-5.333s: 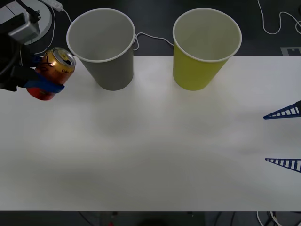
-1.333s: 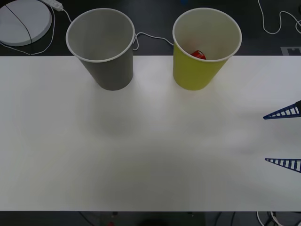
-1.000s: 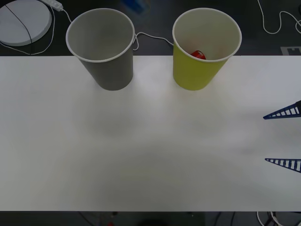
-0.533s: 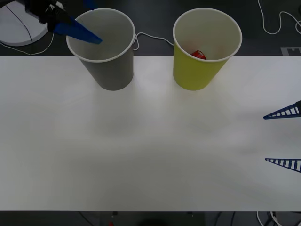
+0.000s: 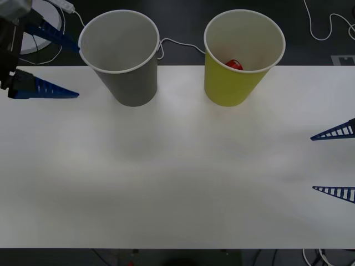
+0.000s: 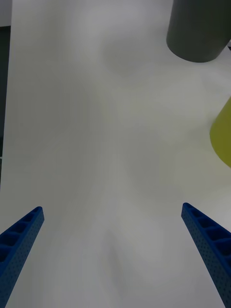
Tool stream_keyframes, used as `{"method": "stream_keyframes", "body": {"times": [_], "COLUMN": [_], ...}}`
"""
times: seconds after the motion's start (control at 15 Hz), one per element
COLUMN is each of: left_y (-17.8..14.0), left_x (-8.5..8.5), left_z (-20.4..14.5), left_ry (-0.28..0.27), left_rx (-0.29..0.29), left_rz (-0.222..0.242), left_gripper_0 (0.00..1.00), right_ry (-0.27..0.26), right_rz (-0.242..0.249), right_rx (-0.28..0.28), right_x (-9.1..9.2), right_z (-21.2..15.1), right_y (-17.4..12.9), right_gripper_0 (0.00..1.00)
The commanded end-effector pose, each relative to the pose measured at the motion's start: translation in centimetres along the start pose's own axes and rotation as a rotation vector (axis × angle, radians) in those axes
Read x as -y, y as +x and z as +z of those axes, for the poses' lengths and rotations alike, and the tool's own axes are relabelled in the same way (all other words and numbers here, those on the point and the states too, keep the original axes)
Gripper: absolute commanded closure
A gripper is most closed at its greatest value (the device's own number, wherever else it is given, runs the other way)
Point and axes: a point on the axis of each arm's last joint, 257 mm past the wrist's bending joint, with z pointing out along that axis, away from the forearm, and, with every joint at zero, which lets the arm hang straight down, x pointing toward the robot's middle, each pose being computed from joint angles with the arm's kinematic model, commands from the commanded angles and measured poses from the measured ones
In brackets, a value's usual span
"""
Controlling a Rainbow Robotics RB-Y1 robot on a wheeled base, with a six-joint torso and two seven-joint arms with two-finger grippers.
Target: Put the can into the green bin and the plastic bottle into the gray bin
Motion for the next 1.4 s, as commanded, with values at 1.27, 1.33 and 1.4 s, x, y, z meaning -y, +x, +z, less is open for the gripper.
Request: {"method": "stream_keyframes", "body": {"times": [1.27, 1.33, 1.4], "left_y": [12.1, 12.2, 12.4], "left_x": [9.3, 9.5, 9.6], "left_z": [3.5, 3.8, 4.0], "left_ry": [0.040, 0.040, 0.039], "left_rx": [0.028, 0.033, 0.032], "left_rz": [0.216, 0.214, 0.215], "left_gripper_0": [0.00, 0.00, 0.00], "right_ry": [0.000, 0.000, 0.000], "right_rz": [0.000, 0.000, 0.000], "right_rx": [0.000, 0.000, 0.000], "right_x": [0.0, 0.0, 0.0], "right_z": [0.0, 0.0, 0.0], "right_y": [0.0, 0.0, 0.0], "right_gripper_0": [0.00, 0.00, 0.00]}}
